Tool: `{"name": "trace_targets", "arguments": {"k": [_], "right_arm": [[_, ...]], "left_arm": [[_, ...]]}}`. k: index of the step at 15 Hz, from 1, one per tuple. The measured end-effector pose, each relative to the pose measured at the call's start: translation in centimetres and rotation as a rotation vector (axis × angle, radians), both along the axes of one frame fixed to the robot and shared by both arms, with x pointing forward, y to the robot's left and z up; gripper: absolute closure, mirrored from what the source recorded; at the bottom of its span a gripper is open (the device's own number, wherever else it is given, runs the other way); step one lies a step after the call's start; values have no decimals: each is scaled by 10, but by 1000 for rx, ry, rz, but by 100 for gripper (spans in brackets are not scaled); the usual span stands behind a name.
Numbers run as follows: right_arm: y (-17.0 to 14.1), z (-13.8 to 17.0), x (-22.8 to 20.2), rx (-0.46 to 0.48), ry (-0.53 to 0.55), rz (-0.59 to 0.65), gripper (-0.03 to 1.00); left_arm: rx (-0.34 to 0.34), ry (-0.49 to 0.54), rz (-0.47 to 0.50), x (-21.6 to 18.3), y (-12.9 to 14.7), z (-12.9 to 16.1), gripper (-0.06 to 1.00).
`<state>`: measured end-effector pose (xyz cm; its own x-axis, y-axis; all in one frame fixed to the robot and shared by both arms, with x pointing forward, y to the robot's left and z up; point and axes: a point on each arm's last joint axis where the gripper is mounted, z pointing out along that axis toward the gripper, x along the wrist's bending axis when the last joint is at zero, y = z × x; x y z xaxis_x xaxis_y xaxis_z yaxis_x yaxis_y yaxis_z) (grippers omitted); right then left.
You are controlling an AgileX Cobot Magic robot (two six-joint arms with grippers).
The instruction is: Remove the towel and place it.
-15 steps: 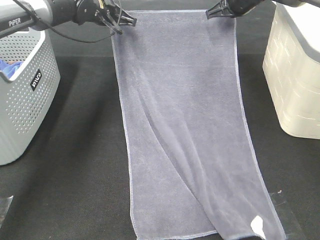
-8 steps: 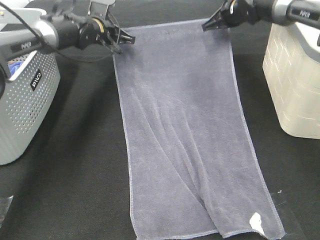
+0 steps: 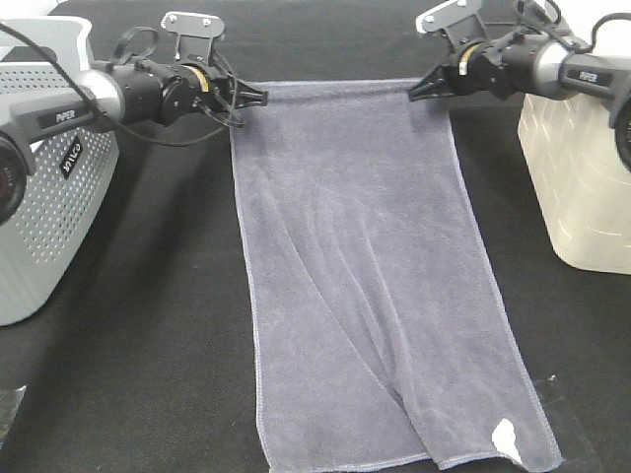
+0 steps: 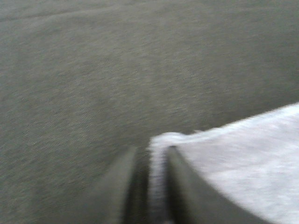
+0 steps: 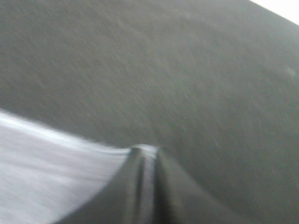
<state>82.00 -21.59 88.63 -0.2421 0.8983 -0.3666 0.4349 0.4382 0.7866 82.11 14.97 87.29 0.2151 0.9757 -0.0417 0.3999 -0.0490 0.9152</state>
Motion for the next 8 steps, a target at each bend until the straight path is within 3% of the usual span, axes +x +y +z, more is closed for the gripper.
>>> {"name": "trace_targets", "arguments": {"k": [1,3,5,8], "right_arm": [[-8,-1,0,-6,12,-19,51],[-13,-2,0,-16,30,-36,22],[-14,-3,-1,-26,52,-51,13],[-15,17,-2,0,41,-76,11]], "left_arm": [[-1,15,15,1,5,-2,48],[-21,29,34,2,10,-3,29],[-55,39,47,1,10,-1,24],[-83,19,54,2,10,15,24]]}}
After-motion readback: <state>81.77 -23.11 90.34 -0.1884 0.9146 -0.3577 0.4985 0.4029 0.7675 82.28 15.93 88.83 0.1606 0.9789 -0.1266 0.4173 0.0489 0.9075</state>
